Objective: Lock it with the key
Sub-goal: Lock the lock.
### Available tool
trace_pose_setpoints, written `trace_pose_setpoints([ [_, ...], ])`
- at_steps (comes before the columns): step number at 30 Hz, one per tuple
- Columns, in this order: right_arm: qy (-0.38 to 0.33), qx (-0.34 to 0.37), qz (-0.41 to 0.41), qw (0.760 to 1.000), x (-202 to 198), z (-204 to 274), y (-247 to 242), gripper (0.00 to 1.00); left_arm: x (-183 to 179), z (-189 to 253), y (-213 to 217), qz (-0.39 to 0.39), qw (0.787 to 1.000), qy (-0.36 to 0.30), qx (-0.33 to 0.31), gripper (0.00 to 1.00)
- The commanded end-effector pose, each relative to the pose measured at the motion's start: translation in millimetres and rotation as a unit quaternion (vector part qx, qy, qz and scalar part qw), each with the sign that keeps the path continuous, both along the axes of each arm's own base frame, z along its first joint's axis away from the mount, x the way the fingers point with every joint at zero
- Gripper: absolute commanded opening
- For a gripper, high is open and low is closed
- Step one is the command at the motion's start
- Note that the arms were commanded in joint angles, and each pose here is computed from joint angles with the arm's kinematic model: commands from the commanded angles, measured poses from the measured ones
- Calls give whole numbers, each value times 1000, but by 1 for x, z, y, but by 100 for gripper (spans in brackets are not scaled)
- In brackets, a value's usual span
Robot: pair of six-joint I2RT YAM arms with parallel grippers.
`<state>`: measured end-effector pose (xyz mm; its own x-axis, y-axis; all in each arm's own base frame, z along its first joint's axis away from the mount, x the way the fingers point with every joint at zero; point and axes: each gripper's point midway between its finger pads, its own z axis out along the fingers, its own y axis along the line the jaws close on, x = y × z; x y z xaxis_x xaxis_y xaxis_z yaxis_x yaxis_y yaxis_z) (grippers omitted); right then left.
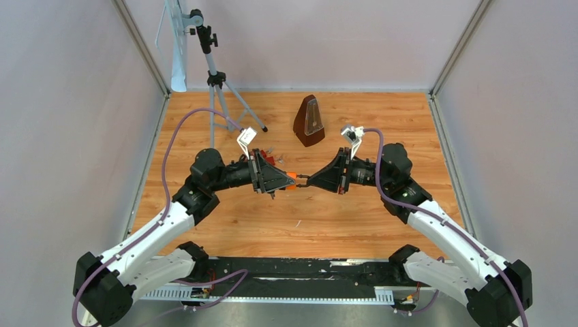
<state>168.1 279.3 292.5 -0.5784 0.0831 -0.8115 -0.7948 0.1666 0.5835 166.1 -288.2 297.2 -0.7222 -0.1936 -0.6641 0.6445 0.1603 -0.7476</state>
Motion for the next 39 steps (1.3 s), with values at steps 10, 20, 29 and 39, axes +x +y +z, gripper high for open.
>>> trace_pose_setpoints([
  [10, 2, 57, 29, 998, -2, 31, 11, 0, -1, 28, -6, -27, 998, -48, -25, 0],
  [20, 26, 43, 5, 999, 0, 39, 6, 0, 1, 18, -3, -22, 997, -72, 12, 0],
  [29, 68, 67, 15, 995, 0, 37, 17, 0, -2, 20, -11, -40, 997, -58, -30, 0],
  [39, 48, 74, 26, 996, -7, 31, 43, 0, -7, 1, -31, -51, 998, -27, -37, 0],
])
